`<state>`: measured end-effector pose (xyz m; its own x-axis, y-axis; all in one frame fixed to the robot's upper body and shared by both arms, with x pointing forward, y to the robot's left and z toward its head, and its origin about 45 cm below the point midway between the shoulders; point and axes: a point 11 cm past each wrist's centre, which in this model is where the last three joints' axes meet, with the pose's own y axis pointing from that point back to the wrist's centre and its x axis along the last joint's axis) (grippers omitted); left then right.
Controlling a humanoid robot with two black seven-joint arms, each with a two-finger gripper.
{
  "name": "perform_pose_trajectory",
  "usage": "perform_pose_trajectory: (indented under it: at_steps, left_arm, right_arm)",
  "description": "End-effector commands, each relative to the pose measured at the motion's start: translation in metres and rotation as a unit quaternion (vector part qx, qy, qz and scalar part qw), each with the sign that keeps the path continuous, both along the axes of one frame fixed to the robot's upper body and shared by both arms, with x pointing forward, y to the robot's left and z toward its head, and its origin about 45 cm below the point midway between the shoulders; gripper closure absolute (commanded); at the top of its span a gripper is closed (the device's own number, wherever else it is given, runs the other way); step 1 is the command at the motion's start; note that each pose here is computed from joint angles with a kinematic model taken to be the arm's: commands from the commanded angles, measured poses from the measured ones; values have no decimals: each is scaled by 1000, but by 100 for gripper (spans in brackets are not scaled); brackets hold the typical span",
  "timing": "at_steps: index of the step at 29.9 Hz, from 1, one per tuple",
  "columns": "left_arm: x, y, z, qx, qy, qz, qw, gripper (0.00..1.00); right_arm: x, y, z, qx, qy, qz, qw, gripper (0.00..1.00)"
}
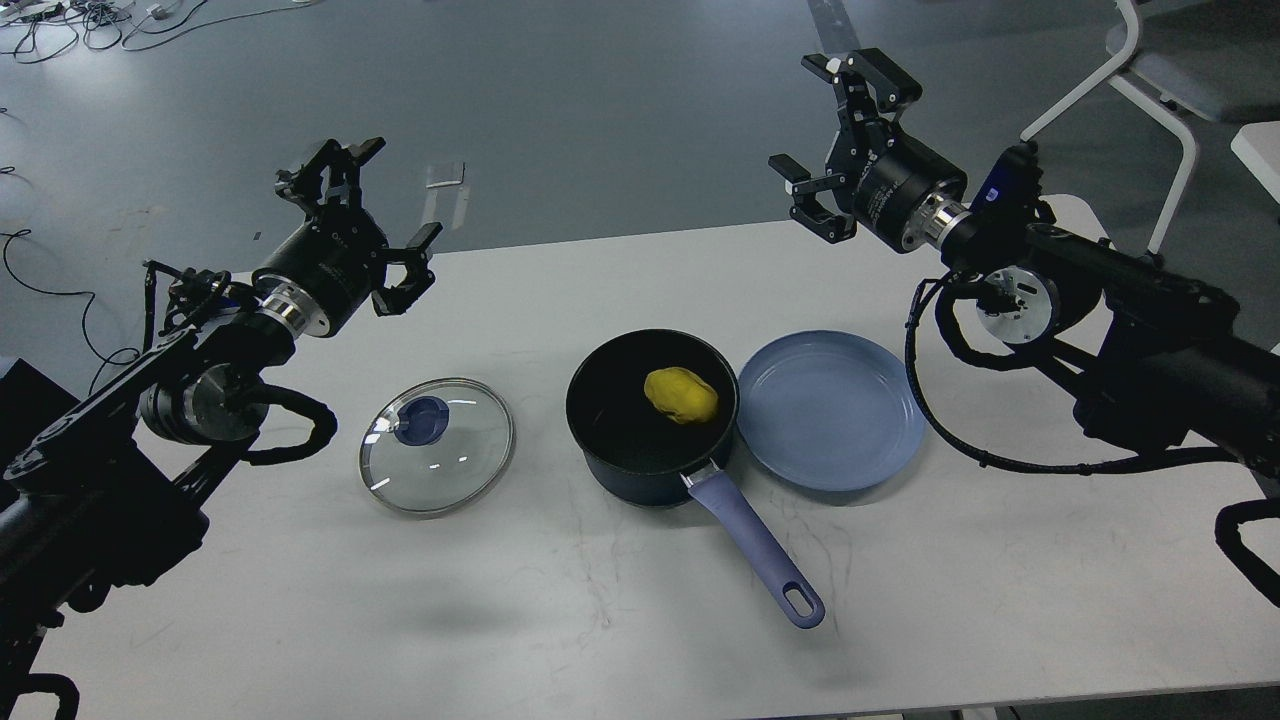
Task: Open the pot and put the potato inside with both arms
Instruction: 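Release the potato into the saucepan and raise the right gripper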
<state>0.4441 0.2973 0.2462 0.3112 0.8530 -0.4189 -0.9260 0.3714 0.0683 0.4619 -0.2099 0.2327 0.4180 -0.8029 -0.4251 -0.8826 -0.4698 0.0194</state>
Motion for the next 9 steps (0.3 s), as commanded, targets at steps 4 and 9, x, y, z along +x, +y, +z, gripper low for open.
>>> perform_pose_trajectory:
  at_steps: [4,9]
  left_arm:
    - [-6,-1,-11,-7,21,-10,1000,2]
    - [-5,-8,-12,-14,21,-13,1000,2]
  right_arm:
    - [-5,-6,-8,35,51,-3,998,0]
    - [-7,-3,-9,31,50,5,998,0]
